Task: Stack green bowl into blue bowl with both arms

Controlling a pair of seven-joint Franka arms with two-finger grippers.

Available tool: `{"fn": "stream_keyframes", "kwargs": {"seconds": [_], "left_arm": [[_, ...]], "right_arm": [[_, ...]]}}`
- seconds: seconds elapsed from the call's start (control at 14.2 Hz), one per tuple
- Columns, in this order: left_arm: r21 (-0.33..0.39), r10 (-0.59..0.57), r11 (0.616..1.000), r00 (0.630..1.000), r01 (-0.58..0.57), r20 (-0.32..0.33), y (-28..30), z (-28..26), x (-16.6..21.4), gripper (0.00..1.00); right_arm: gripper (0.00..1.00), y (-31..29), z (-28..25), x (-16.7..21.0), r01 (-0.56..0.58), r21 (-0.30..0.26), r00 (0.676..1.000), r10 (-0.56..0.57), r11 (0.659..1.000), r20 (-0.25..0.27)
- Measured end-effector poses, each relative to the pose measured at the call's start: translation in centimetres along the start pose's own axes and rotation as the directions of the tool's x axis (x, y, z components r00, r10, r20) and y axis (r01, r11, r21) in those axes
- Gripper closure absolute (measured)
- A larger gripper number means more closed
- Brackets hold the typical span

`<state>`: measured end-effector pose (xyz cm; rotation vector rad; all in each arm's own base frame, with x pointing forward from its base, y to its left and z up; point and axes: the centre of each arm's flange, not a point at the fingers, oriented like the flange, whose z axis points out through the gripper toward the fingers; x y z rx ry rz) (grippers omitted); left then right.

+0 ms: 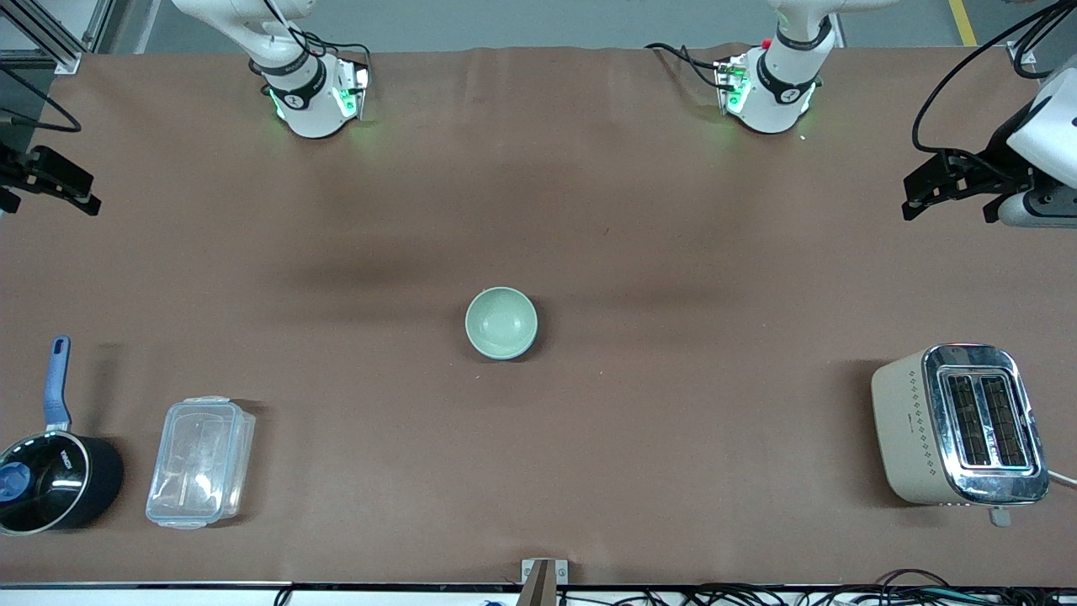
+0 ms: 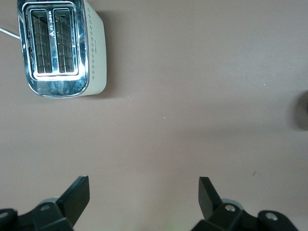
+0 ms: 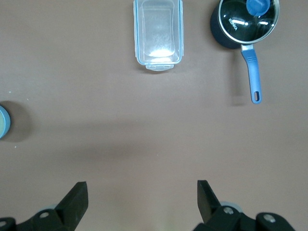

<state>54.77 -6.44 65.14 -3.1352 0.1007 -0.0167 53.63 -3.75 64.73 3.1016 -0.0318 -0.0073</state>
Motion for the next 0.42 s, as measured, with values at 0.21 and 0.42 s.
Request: {"fn": "stream_keyframes", "kwargs": {"seconds": [0.21, 0.42], "left_arm": [[0.001, 0.000, 1.000, 1.000, 0.000, 0.007, -0.01, 0.17, 0.00, 0.00], [0.001, 0.002, 1.000, 1.000, -0.002, 0.010, 0.10, 0.22, 0.00, 0.00]], "right_arm": [[0.00, 0.20, 1.04, 0.57, 0.005, 0.001, 1.000, -0.005, 1.000, 0.020], [0.00, -0.03, 1.09, 0.63, 0.006, 0.025, 1.000, -0.007, 1.000, 0.019]]}}
